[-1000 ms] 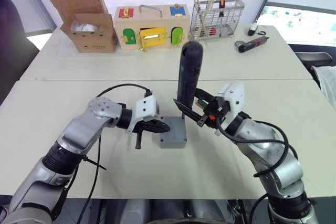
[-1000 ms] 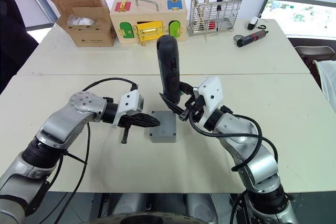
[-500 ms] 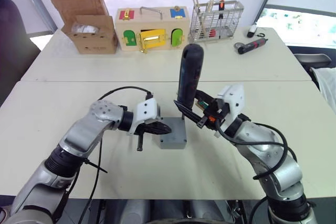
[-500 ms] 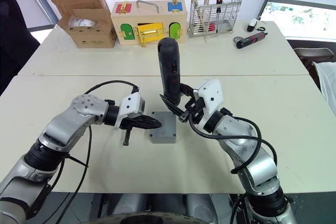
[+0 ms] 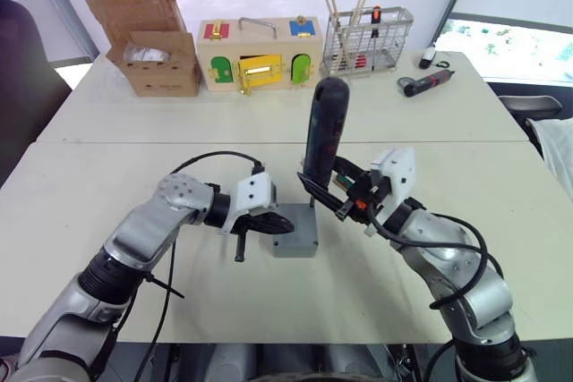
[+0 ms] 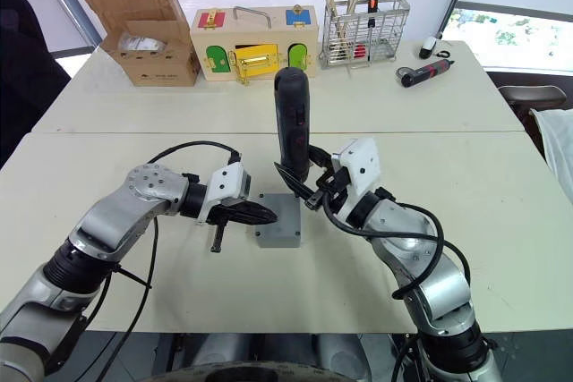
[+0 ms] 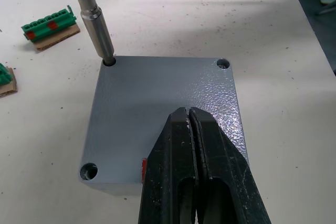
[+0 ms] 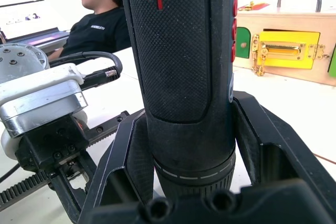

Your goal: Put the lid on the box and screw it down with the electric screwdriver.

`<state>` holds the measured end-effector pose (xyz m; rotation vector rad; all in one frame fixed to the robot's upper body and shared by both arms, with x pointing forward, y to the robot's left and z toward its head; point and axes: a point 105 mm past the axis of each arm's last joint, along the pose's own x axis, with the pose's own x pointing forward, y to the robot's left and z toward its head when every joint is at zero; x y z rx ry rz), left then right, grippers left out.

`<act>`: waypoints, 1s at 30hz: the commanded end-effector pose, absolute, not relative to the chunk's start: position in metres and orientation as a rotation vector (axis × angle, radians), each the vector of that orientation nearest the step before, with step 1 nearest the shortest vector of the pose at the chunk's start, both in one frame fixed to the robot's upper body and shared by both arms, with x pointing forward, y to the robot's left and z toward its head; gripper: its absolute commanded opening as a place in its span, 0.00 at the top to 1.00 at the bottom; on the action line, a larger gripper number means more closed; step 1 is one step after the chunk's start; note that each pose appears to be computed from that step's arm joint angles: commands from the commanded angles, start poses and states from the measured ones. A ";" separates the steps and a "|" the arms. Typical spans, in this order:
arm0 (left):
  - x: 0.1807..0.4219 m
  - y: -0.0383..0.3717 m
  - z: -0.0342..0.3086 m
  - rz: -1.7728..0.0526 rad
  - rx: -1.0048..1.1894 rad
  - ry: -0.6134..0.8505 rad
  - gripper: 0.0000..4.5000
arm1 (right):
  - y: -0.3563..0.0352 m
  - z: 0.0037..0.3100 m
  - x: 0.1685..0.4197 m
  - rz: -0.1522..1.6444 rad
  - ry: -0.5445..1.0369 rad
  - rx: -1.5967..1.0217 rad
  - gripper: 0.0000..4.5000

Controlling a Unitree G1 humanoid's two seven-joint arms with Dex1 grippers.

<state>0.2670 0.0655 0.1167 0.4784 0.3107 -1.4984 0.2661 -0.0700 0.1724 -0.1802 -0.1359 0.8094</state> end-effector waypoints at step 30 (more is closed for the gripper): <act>0.277 0.090 0.119 -1.452 0.417 0.382 1.00 | -0.075 0.257 0.263 0.942 -0.227 -0.143 0.60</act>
